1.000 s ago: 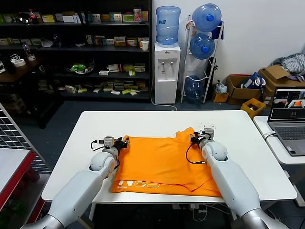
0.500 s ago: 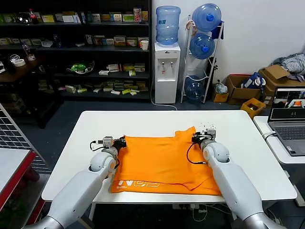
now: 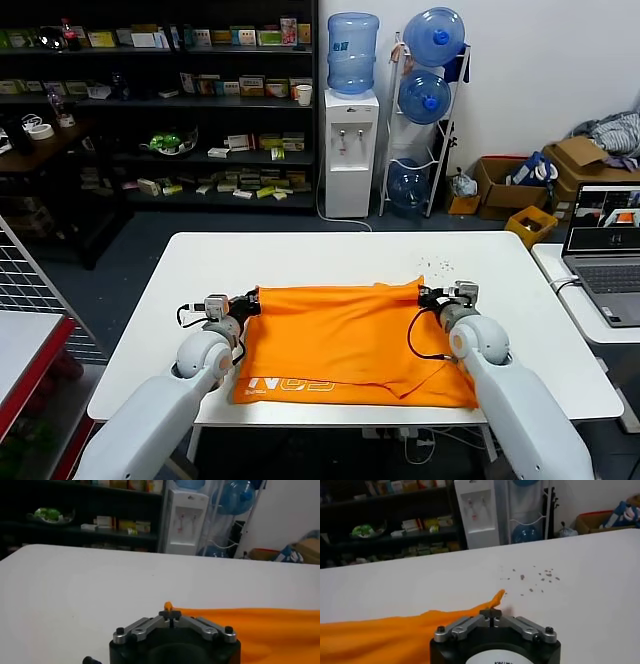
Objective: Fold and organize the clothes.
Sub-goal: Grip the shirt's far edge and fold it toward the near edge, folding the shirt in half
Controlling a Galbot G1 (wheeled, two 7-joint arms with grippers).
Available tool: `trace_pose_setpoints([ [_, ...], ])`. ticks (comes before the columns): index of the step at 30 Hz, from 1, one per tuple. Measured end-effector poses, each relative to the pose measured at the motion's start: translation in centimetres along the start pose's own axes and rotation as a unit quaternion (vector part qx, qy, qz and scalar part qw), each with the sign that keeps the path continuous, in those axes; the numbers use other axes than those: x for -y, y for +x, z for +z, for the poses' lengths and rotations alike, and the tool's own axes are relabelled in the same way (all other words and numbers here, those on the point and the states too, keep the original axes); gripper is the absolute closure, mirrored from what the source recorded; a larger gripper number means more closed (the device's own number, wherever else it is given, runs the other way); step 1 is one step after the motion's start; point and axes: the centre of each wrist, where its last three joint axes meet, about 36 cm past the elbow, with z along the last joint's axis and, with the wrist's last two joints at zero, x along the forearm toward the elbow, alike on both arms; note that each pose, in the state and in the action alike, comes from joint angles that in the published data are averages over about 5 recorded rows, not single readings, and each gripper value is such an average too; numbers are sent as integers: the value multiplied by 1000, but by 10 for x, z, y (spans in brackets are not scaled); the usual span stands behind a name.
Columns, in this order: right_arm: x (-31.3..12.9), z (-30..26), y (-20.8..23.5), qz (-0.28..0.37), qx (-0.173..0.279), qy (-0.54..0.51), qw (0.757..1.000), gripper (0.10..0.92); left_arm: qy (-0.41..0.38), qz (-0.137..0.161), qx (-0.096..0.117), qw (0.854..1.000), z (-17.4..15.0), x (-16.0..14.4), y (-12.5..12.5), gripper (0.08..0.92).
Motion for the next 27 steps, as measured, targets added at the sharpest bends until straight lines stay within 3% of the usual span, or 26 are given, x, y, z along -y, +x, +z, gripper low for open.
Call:
trace_pose_setpoints([
  [14, 2, 24, 74, -13, -4, 20, 1000, 898, -10, 25, 20, 999, 7, 12, 64, 909],
  [21, 0, 35, 103, -19, -13, 25, 999, 893, -10, 33, 16, 999, 18, 19, 92, 909],
  [27, -1, 41, 121, -20, -21, 31, 999, 763, -8, 36, 7, 999, 29, 21, 110, 808],
])
